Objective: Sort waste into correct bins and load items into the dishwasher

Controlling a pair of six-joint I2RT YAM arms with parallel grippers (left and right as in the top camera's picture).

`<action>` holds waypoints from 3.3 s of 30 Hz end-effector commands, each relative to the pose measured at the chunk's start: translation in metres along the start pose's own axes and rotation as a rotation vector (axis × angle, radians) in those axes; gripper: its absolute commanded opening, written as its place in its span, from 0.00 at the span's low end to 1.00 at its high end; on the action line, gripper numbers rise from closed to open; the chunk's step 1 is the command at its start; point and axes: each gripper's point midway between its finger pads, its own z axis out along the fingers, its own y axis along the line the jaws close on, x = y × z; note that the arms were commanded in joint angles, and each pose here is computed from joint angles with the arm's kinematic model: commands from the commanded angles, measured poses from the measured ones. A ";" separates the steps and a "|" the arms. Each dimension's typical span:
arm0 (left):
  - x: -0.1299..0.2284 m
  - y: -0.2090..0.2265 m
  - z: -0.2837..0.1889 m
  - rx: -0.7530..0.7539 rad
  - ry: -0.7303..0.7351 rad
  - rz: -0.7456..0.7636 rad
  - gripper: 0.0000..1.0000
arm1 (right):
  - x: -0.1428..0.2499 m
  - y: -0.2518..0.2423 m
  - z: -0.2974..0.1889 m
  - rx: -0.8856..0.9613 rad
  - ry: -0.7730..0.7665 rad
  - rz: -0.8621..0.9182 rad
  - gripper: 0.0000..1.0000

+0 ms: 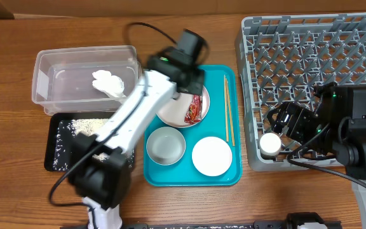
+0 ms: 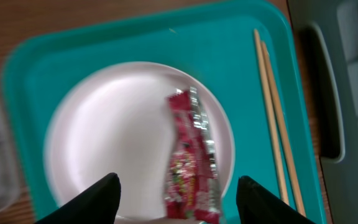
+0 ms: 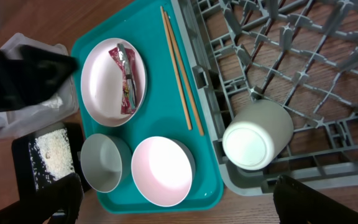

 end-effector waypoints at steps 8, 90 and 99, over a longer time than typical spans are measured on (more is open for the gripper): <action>0.044 -0.010 0.082 -0.078 0.171 0.002 0.15 | -0.001 0.003 -0.001 -0.010 -0.007 -0.012 1.00; 0.031 0.169 -0.290 -0.177 -0.296 -0.273 1.00 | -0.008 0.037 -0.005 -0.189 -0.025 -0.122 1.00; 0.029 0.170 -0.282 -0.179 -0.274 -0.274 1.00 | 0.001 0.035 -0.005 -0.192 0.016 -0.116 1.00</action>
